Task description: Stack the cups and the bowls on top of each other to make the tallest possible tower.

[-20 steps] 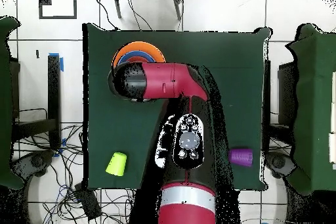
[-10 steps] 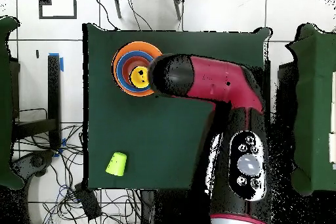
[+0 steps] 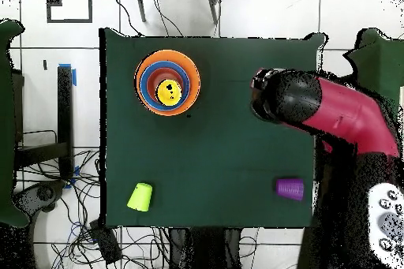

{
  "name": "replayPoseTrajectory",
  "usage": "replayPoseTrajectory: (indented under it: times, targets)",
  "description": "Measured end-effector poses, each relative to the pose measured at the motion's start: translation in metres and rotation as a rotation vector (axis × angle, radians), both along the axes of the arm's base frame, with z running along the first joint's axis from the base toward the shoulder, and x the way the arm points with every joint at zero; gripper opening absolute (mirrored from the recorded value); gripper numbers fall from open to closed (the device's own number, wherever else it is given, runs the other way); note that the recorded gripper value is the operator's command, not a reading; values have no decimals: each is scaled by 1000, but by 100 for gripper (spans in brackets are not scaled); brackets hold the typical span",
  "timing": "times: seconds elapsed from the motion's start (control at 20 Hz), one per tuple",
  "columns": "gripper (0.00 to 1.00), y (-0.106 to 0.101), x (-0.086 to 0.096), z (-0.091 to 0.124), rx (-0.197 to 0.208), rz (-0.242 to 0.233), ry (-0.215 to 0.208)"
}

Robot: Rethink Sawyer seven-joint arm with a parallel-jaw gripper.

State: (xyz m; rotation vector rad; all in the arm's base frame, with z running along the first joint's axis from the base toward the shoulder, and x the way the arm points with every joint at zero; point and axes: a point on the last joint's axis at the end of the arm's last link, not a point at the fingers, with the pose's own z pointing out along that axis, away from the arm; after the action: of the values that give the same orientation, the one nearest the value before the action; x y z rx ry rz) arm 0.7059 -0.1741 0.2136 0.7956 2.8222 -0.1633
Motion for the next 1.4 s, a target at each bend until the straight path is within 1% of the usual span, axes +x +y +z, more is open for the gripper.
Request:
replayPoseTrajectory:
  times: [0.1,0.2,0.25,0.4,0.45,0.6,0.65,0.85,0.9,1.0,1.1,1.2,1.25,1.3,1.4]
  targets:
    - [100,-19,-8,-3,2,-21,-4]
    - [100,-30,-15,-6,5,-33,-7]
    - [100,-43,-26,-11,13,-49,-10]
    - [100,-54,-39,-18,25,-64,-13]
    - [100,-61,-52,-24,38,-74,-11]
    - [100,-66,-65,-31,49,-79,-1]
    - [100,-67,-76,-37,61,-79,12]
    - [100,-67,-92,-45,76,-72,29]
    - [100,-67,-101,-53,80,-63,32]
    - [100,-67,-108,-60,84,-57,29]
    - [100,-71,-122,-71,92,-46,19]
    - [100,-73,-130,-76,101,-44,15]
    - [100,-78,-142,-84,114,-43,9]
    - [100,-80,-146,-86,119,-43,8]
    - [100,-87,-162,-93,131,-44,5]
